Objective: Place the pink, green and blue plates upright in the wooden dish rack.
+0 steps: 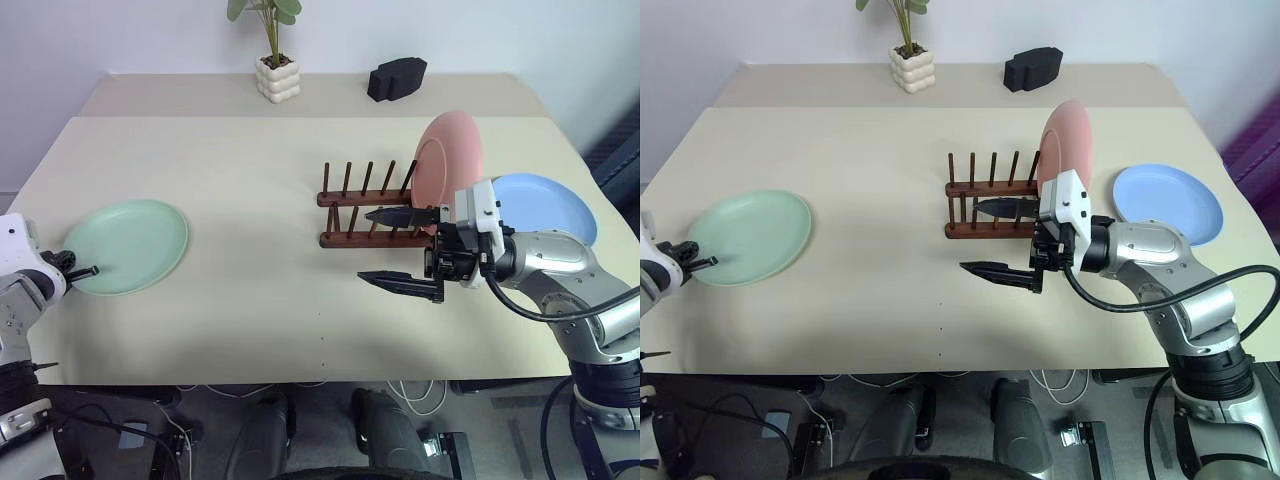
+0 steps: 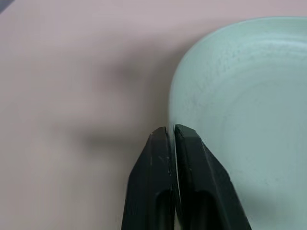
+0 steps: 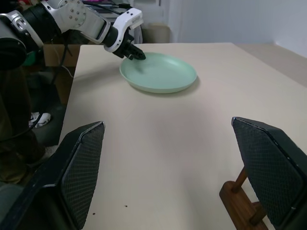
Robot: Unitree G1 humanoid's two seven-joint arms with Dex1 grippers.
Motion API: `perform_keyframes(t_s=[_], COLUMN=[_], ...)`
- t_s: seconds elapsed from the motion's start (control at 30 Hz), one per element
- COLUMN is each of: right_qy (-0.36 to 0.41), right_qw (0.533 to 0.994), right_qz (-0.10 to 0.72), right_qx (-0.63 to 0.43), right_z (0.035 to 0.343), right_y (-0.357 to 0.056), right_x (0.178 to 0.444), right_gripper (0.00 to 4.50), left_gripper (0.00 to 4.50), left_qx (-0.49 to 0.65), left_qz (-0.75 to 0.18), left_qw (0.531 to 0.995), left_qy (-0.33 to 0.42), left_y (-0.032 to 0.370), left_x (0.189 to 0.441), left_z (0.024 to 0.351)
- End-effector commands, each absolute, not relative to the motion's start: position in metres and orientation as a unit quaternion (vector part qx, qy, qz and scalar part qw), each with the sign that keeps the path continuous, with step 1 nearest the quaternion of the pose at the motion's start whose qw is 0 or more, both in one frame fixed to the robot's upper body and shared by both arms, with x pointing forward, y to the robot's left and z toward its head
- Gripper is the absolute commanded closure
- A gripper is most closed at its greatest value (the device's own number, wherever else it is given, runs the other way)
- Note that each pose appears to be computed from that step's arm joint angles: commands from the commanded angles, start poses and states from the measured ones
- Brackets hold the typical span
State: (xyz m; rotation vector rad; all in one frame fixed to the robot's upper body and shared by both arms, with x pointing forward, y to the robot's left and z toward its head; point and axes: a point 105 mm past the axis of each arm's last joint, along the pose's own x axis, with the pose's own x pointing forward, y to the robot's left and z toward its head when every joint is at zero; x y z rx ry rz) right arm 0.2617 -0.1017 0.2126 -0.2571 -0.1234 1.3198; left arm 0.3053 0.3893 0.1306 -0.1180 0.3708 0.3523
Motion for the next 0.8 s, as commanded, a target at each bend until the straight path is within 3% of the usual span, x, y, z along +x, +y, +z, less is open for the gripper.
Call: perform_keyframes(t_s=[0.03, 0.13, 0.27, 0.4, 0.67, 0.8], right_qy=[-0.093, -0.107, -0.161, -0.217, -0.301, -0.310], right_qw=[0.792, 0.801, 0.806, 0.792, 0.763, 0.748], right_qz=[0.587, 0.565, 0.513, 0.484, 0.394, 0.384], right_qx=[-0.141, -0.166, -0.246, -0.303, -0.415, -0.444], right_z=[0.223, 0.225, 0.231, 0.241, 0.253, 0.250], right_y=[-0.103, -0.101, -0.089, -0.072, -0.036, -0.025], right_x=[0.268, 0.277, 0.295, 0.303, 0.320, 0.321], right_gripper=[0.14, 0.14, 0.14, 0.14, 0.14, 0.14], left_gripper=[4.47, 4.47, 4.47, 4.47, 4.47, 4.47], left_qx=[-0.034, -0.024, -0.033, -0.013, 0.055, 0.070], left_qz=[0.105, 0.071, 0.027, -0.016, -0.095, -0.109], left_qw=[0.991, 0.997, 0.991, 0.980, 0.971, 0.969], left_qy=[0.071, 0.001, -0.130, -0.199, -0.214, -0.210], left_y=[0.353, 0.328, 0.283, 0.237, 0.166, 0.151], left_x=[0.331, 0.344, 0.361, 0.365, 0.362, 0.359], left_z=[0.183, 0.214, 0.283, 0.326, 0.336, 0.333])
